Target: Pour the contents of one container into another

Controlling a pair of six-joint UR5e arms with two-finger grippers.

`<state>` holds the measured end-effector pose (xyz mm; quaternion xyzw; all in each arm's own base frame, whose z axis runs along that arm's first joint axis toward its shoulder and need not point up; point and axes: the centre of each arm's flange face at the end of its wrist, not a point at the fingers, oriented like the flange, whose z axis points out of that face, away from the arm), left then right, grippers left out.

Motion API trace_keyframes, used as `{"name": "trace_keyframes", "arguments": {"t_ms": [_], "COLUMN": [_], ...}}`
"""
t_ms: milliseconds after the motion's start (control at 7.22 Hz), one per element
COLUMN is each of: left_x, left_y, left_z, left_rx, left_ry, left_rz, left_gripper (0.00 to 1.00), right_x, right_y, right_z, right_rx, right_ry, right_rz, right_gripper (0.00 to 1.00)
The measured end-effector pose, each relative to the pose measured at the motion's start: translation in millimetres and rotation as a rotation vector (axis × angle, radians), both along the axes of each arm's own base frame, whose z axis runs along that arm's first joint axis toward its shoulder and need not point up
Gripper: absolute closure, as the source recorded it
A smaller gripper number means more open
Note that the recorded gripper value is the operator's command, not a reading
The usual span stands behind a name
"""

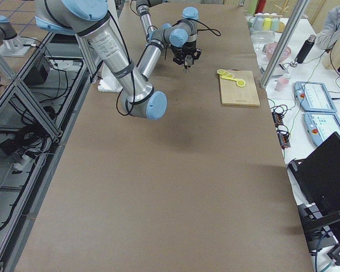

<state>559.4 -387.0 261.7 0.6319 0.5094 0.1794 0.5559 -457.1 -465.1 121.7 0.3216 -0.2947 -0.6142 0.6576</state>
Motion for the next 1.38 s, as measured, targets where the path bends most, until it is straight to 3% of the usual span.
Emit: {"name": "trace_keyframes", "arguments": {"t_ms": [1385], "left_x": [0.2], "left_y": [0.7], "left_z": [-0.3], "left_rx": [0.000], "left_ry": [0.001], "left_rz": [0.001], "left_gripper": [1.00], "right_x": [7.6], "right_y": [0.4], "right_z": [-22.0], "right_rx": [-0.028], "right_ry": [0.077], "right_rz": [0.003], "right_gripper": [1.00]}}
